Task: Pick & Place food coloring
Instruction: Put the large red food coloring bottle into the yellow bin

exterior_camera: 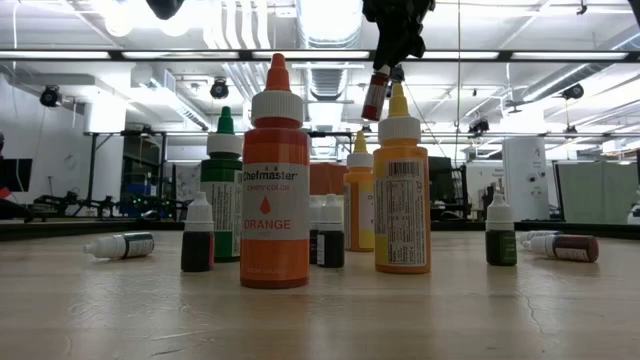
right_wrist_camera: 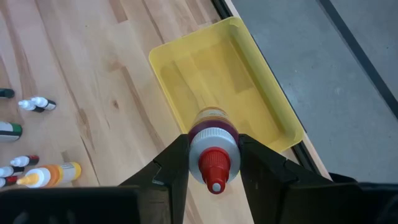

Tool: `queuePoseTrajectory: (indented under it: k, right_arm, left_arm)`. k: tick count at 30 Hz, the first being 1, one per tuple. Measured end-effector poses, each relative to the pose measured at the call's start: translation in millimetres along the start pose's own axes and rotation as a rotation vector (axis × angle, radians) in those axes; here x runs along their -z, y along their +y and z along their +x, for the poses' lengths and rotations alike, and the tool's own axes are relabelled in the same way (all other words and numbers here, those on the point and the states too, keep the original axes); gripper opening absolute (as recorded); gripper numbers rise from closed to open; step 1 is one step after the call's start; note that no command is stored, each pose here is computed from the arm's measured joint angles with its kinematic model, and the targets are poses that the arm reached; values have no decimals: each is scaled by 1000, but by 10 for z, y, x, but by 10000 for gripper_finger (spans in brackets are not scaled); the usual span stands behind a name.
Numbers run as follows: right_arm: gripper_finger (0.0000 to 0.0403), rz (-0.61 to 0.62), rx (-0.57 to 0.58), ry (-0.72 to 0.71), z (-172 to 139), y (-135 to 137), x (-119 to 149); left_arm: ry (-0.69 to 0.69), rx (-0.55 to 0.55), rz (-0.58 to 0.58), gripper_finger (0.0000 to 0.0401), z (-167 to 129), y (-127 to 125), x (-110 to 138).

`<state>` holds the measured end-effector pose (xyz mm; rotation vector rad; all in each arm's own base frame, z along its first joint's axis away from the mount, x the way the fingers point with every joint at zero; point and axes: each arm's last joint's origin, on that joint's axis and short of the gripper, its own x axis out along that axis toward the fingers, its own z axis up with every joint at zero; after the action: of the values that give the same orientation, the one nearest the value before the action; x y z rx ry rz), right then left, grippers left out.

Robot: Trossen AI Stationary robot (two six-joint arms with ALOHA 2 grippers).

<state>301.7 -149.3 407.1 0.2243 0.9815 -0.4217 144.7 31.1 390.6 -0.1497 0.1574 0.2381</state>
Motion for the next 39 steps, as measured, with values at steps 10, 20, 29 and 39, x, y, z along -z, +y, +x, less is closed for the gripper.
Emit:
queuePoseTrajectory:
  k: [10, 20, 29, 39]
  right_arm:
    - [112, -7, 0, 0, 0, 0, 0]
    - [111, -8, -1, 5, 2, 0, 4]
    - [112, -8, -3, 8, 2, 3, 7]
    - [111, -8, -3, 18, 1, 3, 17]
  left_arm:
    - [44, -7, -7, 0, 136, 3, 37]
    - [124, -18, -6, 0, 378, 9, 120]
    - [29, -5, -8, 0, 240, -6, -18]
    - [-201, 24, 21, 0, -427, -31, -296]
